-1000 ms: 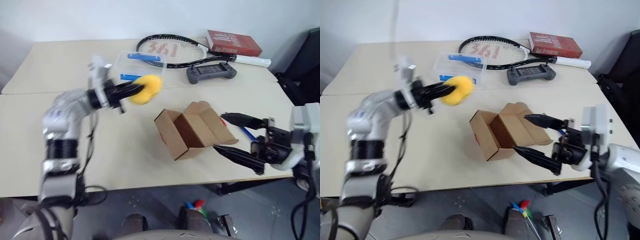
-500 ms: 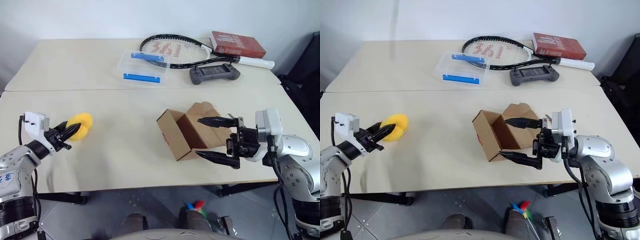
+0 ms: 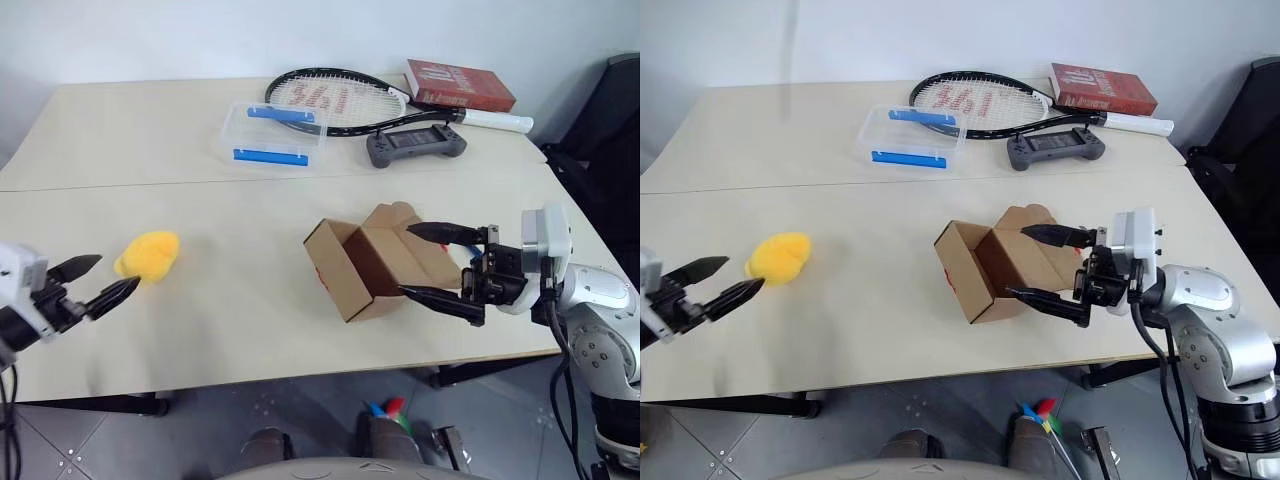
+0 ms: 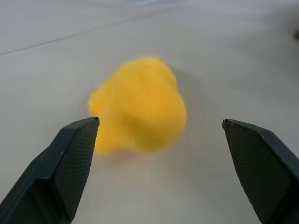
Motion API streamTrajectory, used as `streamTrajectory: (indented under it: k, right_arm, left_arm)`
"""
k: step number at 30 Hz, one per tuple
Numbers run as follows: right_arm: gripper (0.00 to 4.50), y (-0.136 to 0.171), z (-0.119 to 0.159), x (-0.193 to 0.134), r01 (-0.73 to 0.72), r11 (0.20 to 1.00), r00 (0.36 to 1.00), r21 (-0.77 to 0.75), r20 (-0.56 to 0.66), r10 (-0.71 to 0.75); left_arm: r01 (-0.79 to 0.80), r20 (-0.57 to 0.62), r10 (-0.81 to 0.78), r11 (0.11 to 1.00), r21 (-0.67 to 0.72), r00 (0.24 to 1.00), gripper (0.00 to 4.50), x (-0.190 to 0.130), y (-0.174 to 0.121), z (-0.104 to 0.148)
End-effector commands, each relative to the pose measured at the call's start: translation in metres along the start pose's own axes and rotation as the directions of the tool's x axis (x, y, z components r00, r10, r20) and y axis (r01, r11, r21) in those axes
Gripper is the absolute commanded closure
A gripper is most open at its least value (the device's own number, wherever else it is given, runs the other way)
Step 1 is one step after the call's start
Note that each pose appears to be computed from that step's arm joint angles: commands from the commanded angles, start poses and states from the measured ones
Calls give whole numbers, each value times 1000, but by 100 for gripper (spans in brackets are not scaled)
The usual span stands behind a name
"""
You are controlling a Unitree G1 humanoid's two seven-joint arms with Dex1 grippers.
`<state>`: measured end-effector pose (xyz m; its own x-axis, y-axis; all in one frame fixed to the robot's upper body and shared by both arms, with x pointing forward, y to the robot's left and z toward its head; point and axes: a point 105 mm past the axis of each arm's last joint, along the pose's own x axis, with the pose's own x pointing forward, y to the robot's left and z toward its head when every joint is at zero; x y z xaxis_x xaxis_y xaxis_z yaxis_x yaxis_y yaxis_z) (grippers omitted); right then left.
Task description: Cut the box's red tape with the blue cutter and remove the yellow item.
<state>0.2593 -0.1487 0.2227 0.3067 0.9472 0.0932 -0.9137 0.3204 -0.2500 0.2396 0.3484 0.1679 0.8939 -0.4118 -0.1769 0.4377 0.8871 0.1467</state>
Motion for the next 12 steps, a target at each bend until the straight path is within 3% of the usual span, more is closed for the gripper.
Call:
streamTrajectory:
  k: [1, 7, 12]
  right_arm:
    - [0, -4, 8, -11, 27, 998, 1000, -60, -3, -27]
    - [0, 1, 2, -22, 25, 993, 997, -112, -70, -33]
    - [0, 4, -3, -19, 30, 991, 996, -127, -78, -40]
  left_arm:
    - [-22, 16, 21, 994, 103, 1000, 2, -24, 2, 7]
    - [-95, -37, 98, 992, 78, 994, 2, -58, -6, -19]
    - [-193, -2, 193, 979, 72, 981, 2, -64, -5, -23]
